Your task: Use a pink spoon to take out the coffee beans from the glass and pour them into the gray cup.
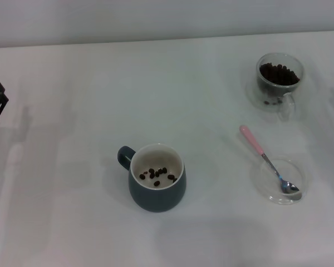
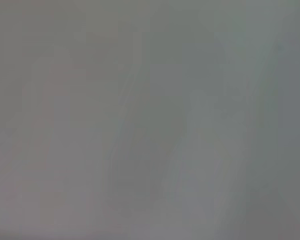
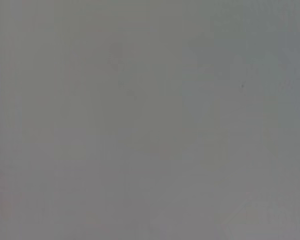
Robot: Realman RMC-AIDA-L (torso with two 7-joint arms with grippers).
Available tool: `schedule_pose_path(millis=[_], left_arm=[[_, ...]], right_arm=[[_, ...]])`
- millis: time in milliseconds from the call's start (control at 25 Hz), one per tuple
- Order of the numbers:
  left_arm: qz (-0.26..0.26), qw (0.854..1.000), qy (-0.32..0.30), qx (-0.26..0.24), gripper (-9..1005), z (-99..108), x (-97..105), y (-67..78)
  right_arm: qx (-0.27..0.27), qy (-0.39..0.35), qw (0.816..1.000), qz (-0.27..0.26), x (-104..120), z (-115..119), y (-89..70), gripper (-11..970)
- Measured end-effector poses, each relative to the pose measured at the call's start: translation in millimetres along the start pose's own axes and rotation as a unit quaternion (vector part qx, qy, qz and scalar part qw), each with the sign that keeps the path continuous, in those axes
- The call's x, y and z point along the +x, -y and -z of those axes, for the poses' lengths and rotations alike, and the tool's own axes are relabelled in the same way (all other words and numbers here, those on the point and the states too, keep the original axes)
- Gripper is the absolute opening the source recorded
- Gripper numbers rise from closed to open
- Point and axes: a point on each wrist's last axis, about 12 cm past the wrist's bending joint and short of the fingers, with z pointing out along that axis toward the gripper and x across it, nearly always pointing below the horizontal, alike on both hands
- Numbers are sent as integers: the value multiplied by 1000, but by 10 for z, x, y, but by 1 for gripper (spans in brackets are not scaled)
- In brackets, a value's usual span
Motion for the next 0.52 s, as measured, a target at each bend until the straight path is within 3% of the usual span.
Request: schedule_pose_path(millis=[520], left_arm=[[21, 999, 16, -17, 834, -26, -40, -10]], right_arm=[[32, 23, 999, -7, -91, -81, 82, 842]])
